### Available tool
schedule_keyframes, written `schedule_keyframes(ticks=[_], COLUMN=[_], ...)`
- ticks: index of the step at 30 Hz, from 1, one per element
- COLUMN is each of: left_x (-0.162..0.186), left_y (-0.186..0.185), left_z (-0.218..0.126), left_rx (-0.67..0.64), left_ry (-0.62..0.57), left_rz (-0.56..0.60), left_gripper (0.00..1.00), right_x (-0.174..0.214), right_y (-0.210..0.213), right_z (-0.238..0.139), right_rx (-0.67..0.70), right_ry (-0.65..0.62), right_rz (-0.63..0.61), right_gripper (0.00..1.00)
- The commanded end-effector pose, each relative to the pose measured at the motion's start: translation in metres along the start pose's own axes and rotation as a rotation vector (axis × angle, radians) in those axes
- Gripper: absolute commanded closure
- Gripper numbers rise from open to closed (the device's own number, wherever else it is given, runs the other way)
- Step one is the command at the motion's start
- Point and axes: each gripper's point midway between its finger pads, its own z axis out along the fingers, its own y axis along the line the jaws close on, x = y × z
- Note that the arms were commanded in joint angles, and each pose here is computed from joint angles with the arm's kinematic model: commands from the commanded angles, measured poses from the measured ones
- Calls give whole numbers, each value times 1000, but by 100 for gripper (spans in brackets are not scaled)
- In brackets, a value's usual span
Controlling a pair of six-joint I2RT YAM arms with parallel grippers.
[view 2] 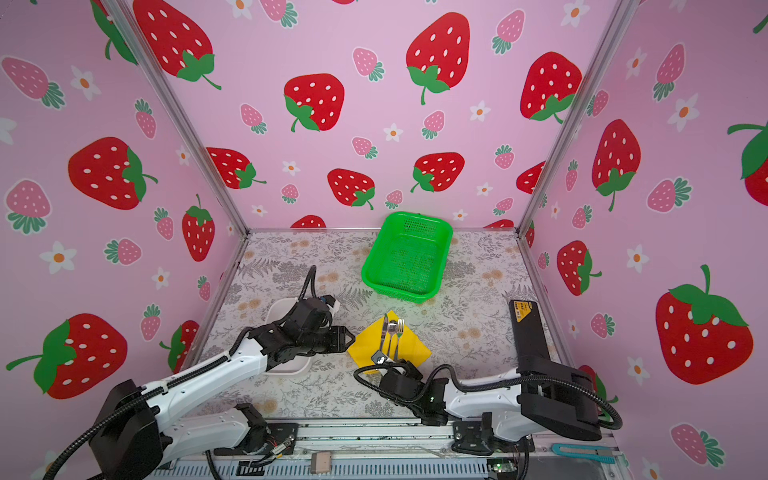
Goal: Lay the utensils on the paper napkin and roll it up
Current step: 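Grasp the near napkin corner with the right gripper while the left approaches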
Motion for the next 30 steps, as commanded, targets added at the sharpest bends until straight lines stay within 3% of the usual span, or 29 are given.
schedule_keyframes(ticks=[1, 3, 9, 22, 30], left_x=[-11, -9, 2, 47, 55], left_y=[-25, -25, -34, -77, -82], left_z=[-5, -3, 0, 31, 64], left_rx=[69, 64, 99, 244, 188], left_ry=[-4, 7, 54, 259, 314], left_rz=[62, 74, 101, 170, 156], left_gripper=[50, 50, 51, 71, 77], right_x=[0, 0, 2, 15, 16], right_y=[-14, -16, -22, -31, -32], right_z=[3, 5, 8, 7, 5], right_rx=[20, 11, 3, 11, 4], right_ry=[11, 17, 35, 79, 93], right_rz=[110, 130, 206, 367, 385], right_gripper=[49, 44, 43, 46, 48])
